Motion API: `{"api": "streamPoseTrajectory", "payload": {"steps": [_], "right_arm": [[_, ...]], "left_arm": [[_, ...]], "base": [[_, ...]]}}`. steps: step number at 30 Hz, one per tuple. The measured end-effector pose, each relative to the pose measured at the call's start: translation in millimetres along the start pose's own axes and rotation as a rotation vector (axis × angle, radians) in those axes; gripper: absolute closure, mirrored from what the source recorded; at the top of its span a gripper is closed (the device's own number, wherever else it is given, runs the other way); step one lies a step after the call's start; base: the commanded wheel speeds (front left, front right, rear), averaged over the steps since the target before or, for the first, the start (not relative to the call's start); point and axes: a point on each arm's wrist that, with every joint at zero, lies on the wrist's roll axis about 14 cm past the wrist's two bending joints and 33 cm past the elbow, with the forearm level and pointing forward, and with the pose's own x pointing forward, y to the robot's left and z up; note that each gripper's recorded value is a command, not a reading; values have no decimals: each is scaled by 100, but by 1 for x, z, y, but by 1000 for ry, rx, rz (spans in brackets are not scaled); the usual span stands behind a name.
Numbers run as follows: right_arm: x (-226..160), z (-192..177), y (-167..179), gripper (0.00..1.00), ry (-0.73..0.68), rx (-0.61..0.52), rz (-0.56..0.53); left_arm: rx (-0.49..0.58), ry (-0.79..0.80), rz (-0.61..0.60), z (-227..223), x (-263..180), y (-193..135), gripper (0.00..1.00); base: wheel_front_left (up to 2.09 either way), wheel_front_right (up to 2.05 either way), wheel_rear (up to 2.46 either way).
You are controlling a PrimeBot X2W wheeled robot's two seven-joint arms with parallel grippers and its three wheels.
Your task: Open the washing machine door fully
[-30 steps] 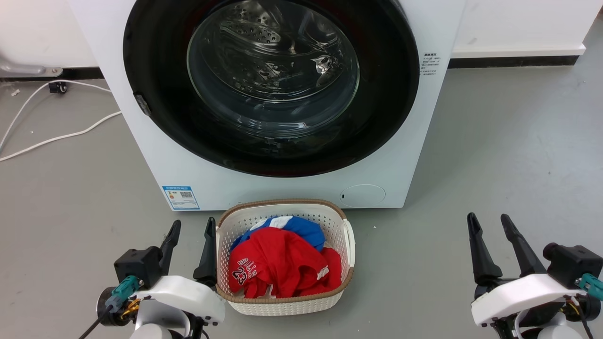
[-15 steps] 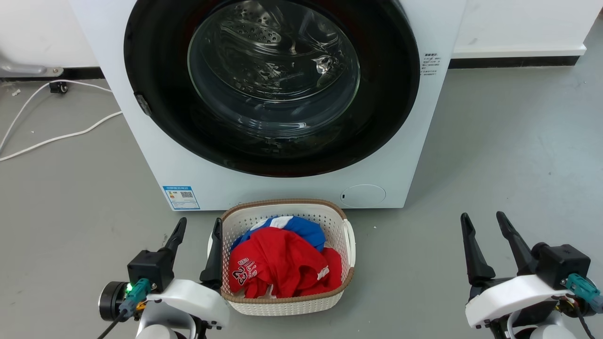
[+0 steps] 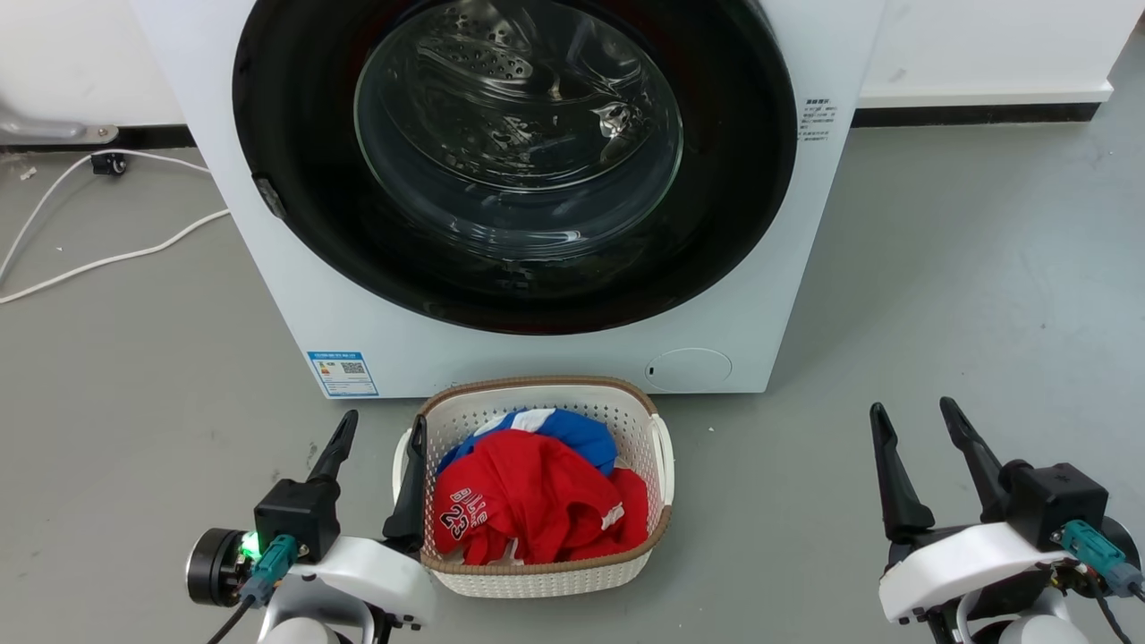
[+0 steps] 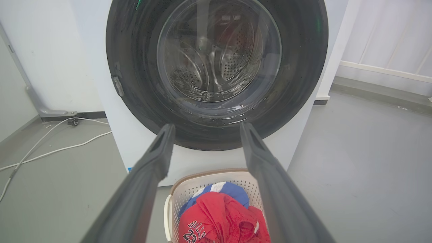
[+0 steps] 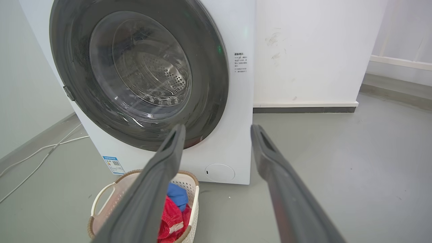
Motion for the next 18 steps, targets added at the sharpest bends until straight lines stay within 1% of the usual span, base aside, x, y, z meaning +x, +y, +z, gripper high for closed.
{"api": "streamPoseTrajectory", "payload": {"steps": [10,18], "right_arm": [[1,0,0,0,0,-44,3],[2,-1,-2,0,-1,-39,-4]], "left_arm": [[37,-7,-14,-1,3,-1,0],[36,-3,-5,-4,3,1,0]], "base": [[0,0,0],[0,0,0]]}}
